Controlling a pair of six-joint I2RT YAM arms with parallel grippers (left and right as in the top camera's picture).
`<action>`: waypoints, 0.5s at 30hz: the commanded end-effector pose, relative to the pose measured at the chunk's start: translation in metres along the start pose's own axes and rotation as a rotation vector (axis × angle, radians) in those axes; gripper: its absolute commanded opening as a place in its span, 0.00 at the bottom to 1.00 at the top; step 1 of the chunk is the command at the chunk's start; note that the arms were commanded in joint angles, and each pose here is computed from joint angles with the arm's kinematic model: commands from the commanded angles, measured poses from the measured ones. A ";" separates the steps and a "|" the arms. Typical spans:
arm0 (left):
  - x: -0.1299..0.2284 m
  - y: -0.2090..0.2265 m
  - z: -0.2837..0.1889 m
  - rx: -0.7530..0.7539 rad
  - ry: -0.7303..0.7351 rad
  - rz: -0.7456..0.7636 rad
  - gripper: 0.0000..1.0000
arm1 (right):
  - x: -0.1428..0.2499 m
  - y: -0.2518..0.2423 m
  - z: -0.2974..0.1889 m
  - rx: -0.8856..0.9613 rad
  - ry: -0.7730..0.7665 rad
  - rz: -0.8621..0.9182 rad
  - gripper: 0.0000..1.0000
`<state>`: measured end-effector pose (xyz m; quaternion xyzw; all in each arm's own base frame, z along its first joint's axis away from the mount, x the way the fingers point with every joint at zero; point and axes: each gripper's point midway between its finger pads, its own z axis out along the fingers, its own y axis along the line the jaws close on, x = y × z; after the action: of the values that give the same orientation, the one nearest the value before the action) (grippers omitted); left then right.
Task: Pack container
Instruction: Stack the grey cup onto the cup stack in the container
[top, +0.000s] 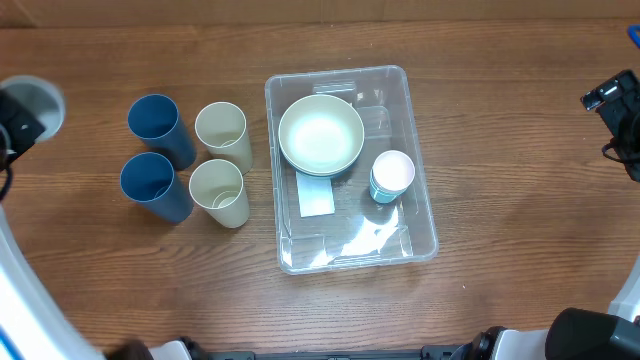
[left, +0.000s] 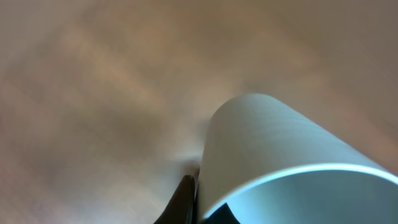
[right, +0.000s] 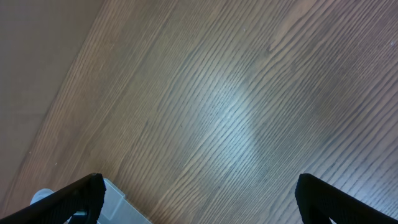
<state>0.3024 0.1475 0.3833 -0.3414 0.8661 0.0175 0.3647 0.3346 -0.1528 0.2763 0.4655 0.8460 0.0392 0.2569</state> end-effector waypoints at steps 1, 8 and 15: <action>0.030 -0.104 -0.074 0.337 -0.089 0.275 0.04 | -0.002 0.001 -0.001 -0.004 -0.007 0.006 1.00; 0.186 -0.285 -0.071 0.690 0.099 0.899 0.04 | -0.002 0.001 -0.001 -0.004 -0.007 0.005 1.00; 0.312 -0.356 0.000 0.698 0.275 1.220 0.04 | -0.002 0.001 -0.001 -0.004 -0.007 0.005 1.00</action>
<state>0.3595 -0.2796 0.2878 0.2813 0.9098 -0.1186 0.2811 0.3347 -0.1530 0.2760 0.4656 0.8461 0.0388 0.2565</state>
